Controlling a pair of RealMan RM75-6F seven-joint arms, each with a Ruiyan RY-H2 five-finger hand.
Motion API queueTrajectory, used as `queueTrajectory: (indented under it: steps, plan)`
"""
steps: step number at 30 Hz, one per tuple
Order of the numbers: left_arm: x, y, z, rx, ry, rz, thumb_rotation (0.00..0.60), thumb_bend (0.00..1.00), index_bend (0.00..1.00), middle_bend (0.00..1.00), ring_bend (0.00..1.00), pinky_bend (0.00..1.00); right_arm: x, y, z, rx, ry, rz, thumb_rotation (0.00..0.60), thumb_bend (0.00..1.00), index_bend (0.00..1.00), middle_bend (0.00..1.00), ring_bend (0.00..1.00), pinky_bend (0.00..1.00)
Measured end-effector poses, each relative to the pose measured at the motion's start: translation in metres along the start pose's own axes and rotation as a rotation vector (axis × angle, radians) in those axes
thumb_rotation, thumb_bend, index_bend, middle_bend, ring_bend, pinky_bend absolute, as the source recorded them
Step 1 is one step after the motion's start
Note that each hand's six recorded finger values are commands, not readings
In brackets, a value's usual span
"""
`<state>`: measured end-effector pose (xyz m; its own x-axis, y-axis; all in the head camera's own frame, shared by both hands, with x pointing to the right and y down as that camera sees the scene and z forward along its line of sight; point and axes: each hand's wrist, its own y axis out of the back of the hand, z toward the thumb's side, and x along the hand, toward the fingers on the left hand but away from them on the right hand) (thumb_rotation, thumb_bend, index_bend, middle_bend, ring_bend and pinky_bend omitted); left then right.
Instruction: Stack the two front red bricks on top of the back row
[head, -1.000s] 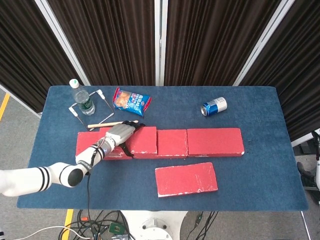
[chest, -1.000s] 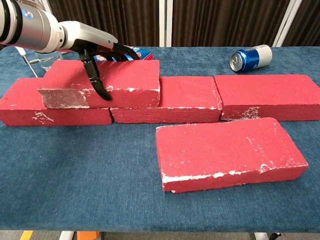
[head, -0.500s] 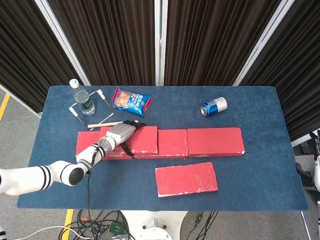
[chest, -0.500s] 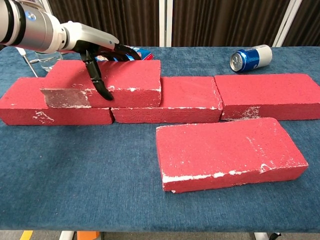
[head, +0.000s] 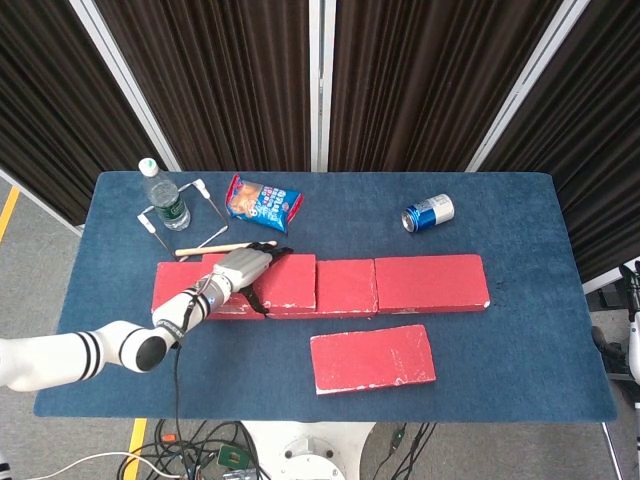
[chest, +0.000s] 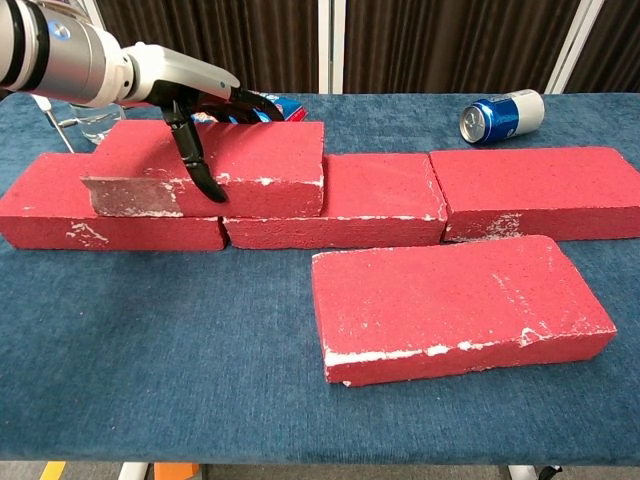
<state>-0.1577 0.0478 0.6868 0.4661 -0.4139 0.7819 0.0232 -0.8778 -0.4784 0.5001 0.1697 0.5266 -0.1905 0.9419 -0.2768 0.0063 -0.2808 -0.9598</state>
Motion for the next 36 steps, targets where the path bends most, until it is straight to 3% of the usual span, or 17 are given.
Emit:
queueTrajectory:
  steps: [6, 36]
  plan:
    - [-0.0009, 0.0003, -0.0012, -0.009, 0.000, 0.002, 0.600, 0.07, 0.01, 0.00, 0.00, 0.00, -0.0005, 0.0003, 0.0003, 0.002, 0.000, -0.001, 0.600, 0.20, 0.00, 0.00, 0.00, 0.00]
    - [-0.0062, 0.0047, 0.0038, -0.031, -0.005, 0.008, 0.600, 0.06, 0.00, 0.00, 0.00, 0.00, -0.0005, 0.0028, -0.0032, -0.007, -0.012, 0.002, 0.600, 0.20, 0.00, 0.00, 0.00, 0.00]
